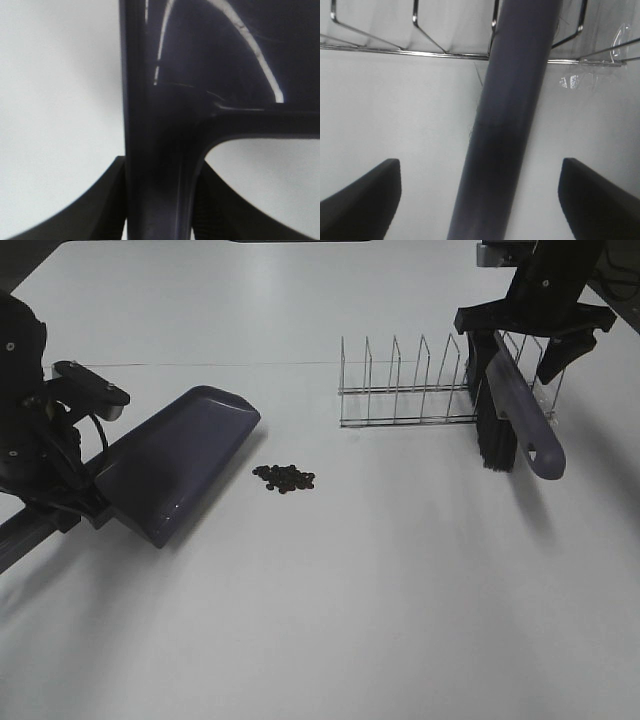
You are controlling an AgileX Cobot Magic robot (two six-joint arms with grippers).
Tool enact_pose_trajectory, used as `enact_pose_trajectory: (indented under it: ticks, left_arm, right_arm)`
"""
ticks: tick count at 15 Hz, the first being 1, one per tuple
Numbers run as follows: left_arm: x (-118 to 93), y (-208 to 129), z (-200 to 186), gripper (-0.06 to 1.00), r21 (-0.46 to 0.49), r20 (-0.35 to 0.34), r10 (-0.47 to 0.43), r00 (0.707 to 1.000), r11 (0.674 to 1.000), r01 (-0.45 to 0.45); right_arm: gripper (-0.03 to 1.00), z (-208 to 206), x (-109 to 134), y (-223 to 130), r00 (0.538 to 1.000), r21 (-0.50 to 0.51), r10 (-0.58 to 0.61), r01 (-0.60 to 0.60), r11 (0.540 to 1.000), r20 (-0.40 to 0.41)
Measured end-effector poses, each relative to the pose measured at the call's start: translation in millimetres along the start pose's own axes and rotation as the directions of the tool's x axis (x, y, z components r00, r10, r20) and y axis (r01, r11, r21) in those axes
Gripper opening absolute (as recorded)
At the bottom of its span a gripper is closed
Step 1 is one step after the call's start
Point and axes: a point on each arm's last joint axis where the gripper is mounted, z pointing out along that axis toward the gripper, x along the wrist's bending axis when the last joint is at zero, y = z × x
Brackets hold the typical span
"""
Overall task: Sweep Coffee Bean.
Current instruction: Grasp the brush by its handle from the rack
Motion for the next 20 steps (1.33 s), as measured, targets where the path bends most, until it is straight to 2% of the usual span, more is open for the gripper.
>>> enact_pose_trajectory:
  ticks: [6,8,13,16,20]
  left_arm:
    - [-2,0,0,0.33,0.001,0.019,-0.018,1.000,1.000,0.018]
    - [-2,0,0,0.33,0.001,0.026,-0.026,0.999,1.000,0.026]
    - [-3,0,0,0.33,0.001,0.031,-0.030,0.999,1.000,0.030]
    - [-3,0,0,0.33,0.001,0.031,-0.030,0.999,1.000,0.030]
    - [-3,0,0,0.33,0.001,0.031,-0.030,0.999,1.000,0.030]
  right_arm:
    - [0.74,26,-4,0,0.999,0.051,-0.012,0.010,0.999,0.031]
    - [0.64,26,-4,1,0.999,0.037,-0.012,0.011,0.999,0.031]
    - [0.58,26,-4,4,0.999,0.007,-0.012,0.011,1.000,0.030]
    - [0.40,26,-4,5,0.999,-0.002,-0.012,0.012,1.000,0.030]
    - [0.33,30,-6,4,0.999,0.013,-0.015,0.014,1.000,0.044]
